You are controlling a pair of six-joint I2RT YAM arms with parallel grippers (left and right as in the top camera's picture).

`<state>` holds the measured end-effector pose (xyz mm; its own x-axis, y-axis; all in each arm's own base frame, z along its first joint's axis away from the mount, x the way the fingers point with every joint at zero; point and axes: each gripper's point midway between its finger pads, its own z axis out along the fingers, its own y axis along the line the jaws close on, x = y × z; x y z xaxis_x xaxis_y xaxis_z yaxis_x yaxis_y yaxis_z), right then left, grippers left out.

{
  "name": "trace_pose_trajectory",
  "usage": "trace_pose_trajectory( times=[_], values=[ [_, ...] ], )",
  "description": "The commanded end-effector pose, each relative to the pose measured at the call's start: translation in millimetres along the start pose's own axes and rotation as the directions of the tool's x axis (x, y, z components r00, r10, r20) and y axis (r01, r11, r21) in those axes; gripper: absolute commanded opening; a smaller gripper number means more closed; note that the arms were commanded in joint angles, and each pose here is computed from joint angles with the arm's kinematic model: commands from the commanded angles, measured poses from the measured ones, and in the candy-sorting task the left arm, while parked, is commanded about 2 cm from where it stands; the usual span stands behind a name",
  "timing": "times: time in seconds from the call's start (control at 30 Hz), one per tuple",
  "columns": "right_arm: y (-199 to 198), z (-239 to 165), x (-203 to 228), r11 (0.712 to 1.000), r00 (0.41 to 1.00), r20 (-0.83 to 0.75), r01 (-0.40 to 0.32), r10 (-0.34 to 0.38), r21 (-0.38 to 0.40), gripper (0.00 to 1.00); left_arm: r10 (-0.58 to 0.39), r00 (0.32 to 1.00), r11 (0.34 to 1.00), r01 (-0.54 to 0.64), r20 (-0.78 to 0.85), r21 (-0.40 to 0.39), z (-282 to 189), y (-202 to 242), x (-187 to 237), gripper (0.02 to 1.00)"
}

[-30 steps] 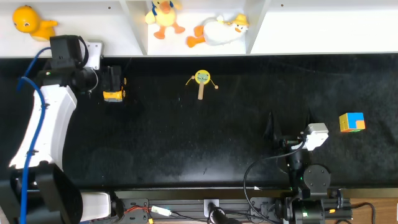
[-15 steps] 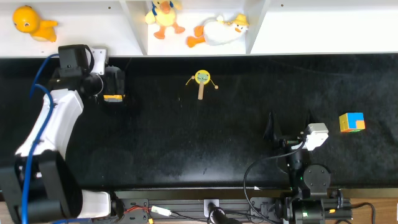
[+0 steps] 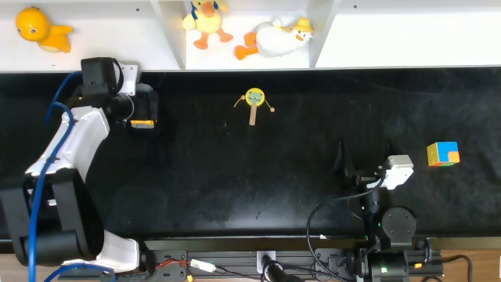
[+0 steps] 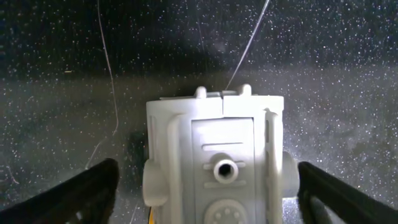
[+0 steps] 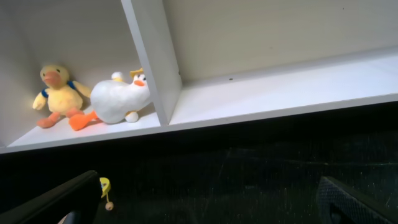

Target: Store Toys

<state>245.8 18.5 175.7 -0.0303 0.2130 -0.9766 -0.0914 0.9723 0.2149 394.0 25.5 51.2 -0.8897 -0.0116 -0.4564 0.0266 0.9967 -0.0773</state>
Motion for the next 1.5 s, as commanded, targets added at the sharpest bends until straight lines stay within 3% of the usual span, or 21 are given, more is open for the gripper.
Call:
trace_pose_trajectory(
  times=[0.03,0.43,0.8,1.23,1.5],
  values=[
    [-1.5,0.3,3.6,1.000,1.000,0.000,-0.004,0.004,0.006,0.993,-0.003,1.000,1.000,0.003,-0.006,-0.018,1.9,2.6,1.8,0.750],
    [-1.5,0.3,3.6,1.000,1.000,0.000,-0.004,0.004,0.006,0.996,-0.003,1.000,1.000,0.003,0.000,-0.018,1.9,2.8,0.4,0.520],
    [-1.5,0.3,3.6,1.000,1.000,0.000,-0.004,0.004,0.006,0.996,-0.047,0.999,0.999,0.047,0.007,-0.015,-4.7,1.7,-6.2,0.459],
    [-1.5,0.3,3.6,1.000,1.000,0.000,-0.004,0.004,0.006,0.996,-0.037,0.996,0.999,0.038,0.075,-0.021,-74.1,-5.8,-23.2,0.378],
    [-1.5,0.3,3.6,1.000,1.000,0.000,-0.004,0.004,0.006,0.996,0.003,0.966,0.993,0.026,0.258,-0.111,-98.3,3.8,-63.8,0.364]
  ],
)
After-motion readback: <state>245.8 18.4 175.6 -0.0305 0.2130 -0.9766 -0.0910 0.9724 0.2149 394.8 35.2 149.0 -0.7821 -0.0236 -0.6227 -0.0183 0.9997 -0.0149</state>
